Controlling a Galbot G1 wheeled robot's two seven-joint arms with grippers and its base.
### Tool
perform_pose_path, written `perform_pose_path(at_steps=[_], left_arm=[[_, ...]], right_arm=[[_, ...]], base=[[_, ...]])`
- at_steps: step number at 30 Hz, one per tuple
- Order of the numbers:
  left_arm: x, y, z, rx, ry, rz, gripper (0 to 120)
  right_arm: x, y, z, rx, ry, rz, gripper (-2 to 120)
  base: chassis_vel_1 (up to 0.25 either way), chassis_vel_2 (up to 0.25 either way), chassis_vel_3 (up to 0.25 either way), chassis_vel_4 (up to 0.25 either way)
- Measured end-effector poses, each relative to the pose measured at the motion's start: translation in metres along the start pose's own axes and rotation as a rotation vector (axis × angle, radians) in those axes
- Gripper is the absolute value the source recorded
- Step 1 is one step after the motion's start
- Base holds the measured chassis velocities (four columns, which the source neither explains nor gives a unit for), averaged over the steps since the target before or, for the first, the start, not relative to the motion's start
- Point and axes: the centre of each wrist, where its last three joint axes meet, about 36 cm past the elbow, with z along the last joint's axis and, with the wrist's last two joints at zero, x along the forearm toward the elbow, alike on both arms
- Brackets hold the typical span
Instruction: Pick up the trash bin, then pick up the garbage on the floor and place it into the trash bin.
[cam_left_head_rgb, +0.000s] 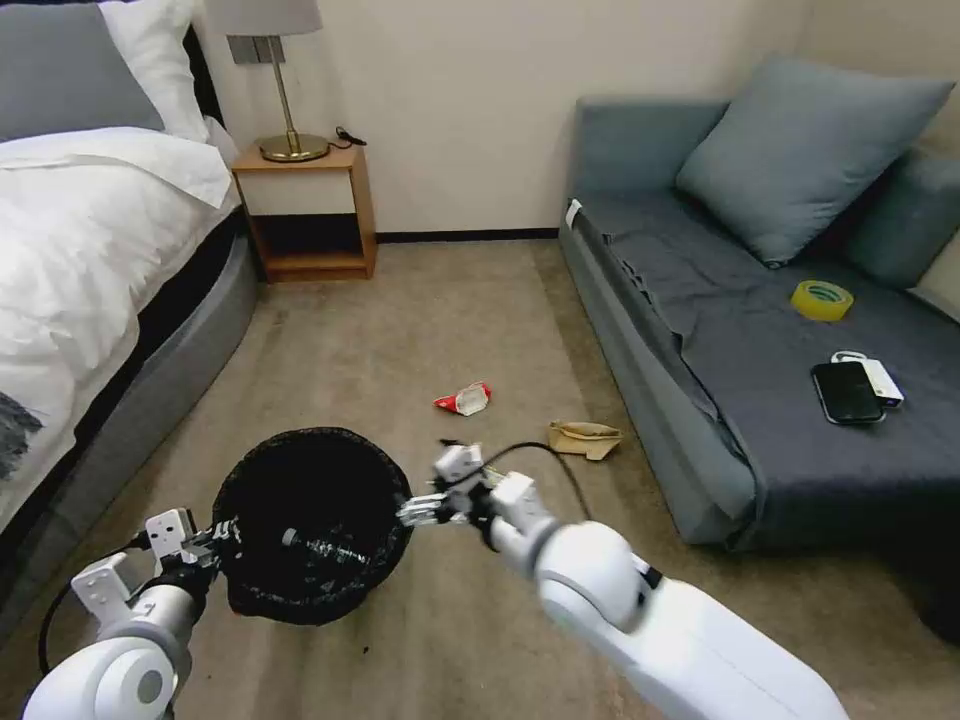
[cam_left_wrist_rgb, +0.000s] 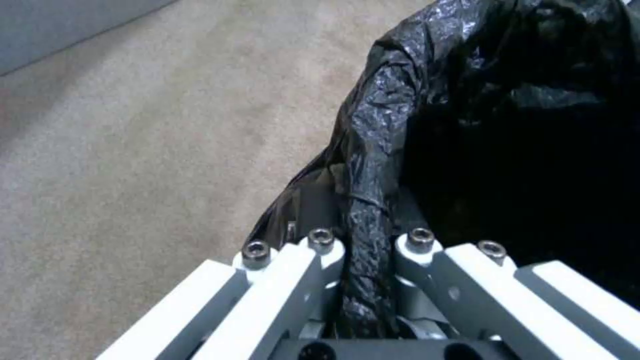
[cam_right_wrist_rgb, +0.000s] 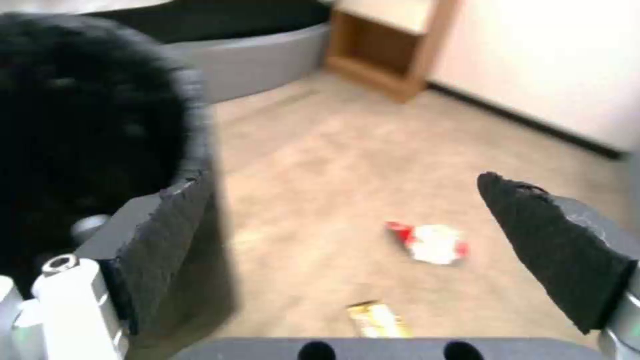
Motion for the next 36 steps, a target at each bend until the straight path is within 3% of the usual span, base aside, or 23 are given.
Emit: perform_pose_path(at_steps=[7, 17, 36], left_arm=[[0.000, -0.002, -0.002, -0.017, -0.002, -0.004, 4], [0.002, -0.005, -0.003, -0.041, -0.020, -0.019, 4], [0.006, 0.001, -0.010, -0.035, -0.052, -0.029, 4]], right_arm=[[0.034, -0.002, 0.015, -0.020, -0.036, 0.159, 100], [0.078, 0.009, 0.035, -0.052, -0.049, 0.278, 100], [0.109, 0.023, 0.048, -0.039, -0.019, 0.394, 100]], base=[[0.000, 0.000, 0.000, 0.000], [0.000, 0.000, 0.000, 0.000], [0.000, 0.000, 0.000, 0.000]])
